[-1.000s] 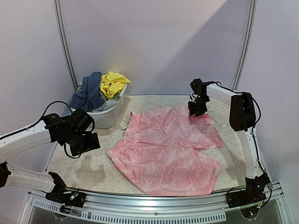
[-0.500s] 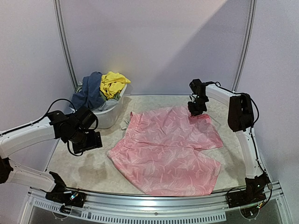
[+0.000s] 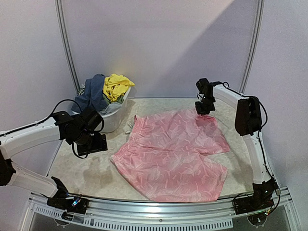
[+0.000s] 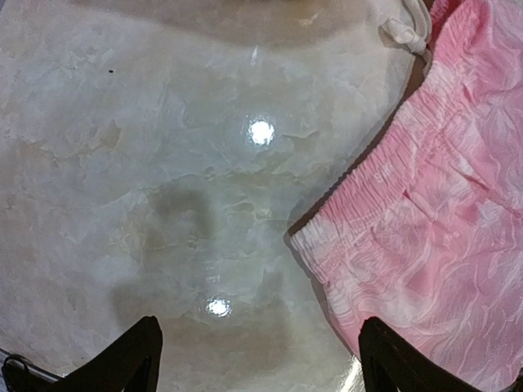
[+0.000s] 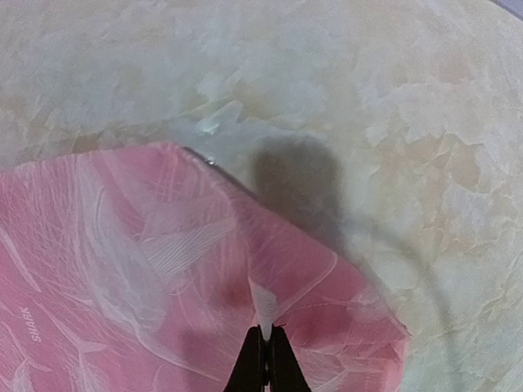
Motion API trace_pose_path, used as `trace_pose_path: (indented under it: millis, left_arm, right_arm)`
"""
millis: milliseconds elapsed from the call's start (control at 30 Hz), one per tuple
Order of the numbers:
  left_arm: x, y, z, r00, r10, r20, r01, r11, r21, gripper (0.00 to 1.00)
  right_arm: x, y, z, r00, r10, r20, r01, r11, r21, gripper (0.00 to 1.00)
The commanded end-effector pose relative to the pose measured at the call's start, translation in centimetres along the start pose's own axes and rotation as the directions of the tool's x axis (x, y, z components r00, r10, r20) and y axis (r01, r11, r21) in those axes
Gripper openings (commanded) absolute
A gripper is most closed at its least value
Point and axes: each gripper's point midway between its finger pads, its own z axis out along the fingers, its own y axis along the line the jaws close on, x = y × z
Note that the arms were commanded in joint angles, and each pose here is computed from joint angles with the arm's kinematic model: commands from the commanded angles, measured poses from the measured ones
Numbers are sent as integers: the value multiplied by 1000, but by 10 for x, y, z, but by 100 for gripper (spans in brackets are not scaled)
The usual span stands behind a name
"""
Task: Fold and stack the mixed laundry pile
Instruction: Smooth out the flattened shorts at the center of the board, then move the flattened shorts to the center of the board.
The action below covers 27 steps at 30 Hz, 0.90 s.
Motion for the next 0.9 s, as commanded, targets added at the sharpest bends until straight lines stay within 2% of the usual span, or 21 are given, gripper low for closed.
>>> trace_pose_path:
  millis: [0,267,333,400,433,500,667,767,867]
  left_arm:
    - [1,-4,-6,1000,30,-3,-30,999,17,85]
    - [3,1,-14,998,67,-16,-67,998,2,85]
    - [3,2,-15,997,74,-20,-74,997,0,85]
    - [4,3,-16,996,79,-27,-80,997,-3,85]
    - [5,3,-17,996,82,-30,-82,997,-2,85]
    - [5,2,-19,996,84,-36,-84,996,2,85]
    - [3,3,-26,995,90,-42,-91,996,-7,85]
    - [-2,5,-33,994,102,-31,-102,994,-29,86]
    - [-10,6,-39,994,111,-3,-111,993,-45,87]
  right_arm:
    - [-39,-38,-34,992,40,121,-44,998,33,0]
    - [-55,-43,-19,984,10,180,-18,999,41,0]
    - [-61,-45,-17,979,12,204,-22,999,49,5]
    - [-70,-50,-17,972,20,234,-36,997,65,34]
    - [-76,-53,-19,967,27,255,-47,996,74,43]
    - [-87,-59,-26,956,42,289,-67,995,78,54]
    - [-118,-73,-65,912,97,400,-127,991,51,67]
    - [-129,-79,-100,886,111,450,-144,989,39,69]
    - [-126,-78,-123,883,133,450,-154,988,8,69]
